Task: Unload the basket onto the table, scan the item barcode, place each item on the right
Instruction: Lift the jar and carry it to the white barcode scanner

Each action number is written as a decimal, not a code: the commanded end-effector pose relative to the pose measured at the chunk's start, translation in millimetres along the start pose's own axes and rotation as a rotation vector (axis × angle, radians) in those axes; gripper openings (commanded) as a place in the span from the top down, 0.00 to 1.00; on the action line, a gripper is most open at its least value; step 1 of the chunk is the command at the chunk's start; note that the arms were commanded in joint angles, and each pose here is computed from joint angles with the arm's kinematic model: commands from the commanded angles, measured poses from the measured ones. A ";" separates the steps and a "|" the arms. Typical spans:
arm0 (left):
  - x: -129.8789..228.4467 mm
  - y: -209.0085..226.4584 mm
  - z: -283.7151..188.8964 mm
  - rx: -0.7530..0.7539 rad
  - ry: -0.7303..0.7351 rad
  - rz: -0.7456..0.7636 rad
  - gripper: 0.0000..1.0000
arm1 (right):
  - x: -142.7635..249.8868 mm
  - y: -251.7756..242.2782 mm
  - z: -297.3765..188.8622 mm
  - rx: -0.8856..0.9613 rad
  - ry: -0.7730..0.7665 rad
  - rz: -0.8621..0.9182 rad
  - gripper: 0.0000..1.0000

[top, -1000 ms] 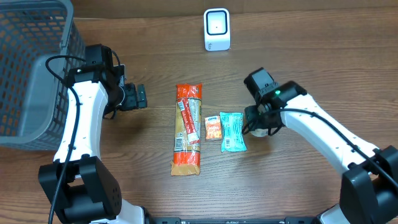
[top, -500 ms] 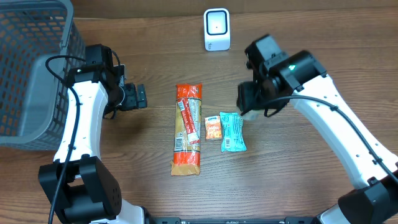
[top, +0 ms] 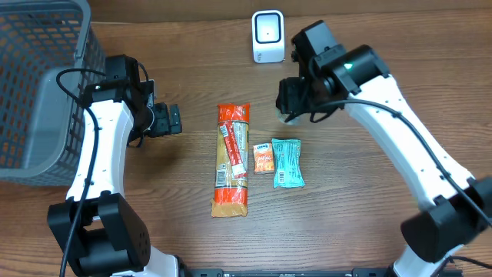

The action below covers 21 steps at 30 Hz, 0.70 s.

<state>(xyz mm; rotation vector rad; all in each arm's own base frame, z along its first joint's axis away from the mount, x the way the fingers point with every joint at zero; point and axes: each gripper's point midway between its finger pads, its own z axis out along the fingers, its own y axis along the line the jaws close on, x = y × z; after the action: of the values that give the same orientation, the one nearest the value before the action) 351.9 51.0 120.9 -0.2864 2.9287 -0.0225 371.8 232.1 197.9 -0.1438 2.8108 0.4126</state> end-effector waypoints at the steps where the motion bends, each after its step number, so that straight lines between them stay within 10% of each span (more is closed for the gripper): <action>1: -5.5 -2.6 -10.9 0.012 -0.037 0.028 0.00 | -20.4 1.5 8.5 0.002 -0.056 -0.013 0.75; 21: -5.5 -2.6 -10.9 0.012 -0.037 0.028 0.00 | -126.6 29.8 25.2 -0.046 -0.462 -0.169 0.76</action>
<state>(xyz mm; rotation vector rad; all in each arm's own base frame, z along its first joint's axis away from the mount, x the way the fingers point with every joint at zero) 351.9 51.0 120.8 -0.2864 2.9290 -0.0226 476.3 278.7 212.3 -0.2560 2.3835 0.4765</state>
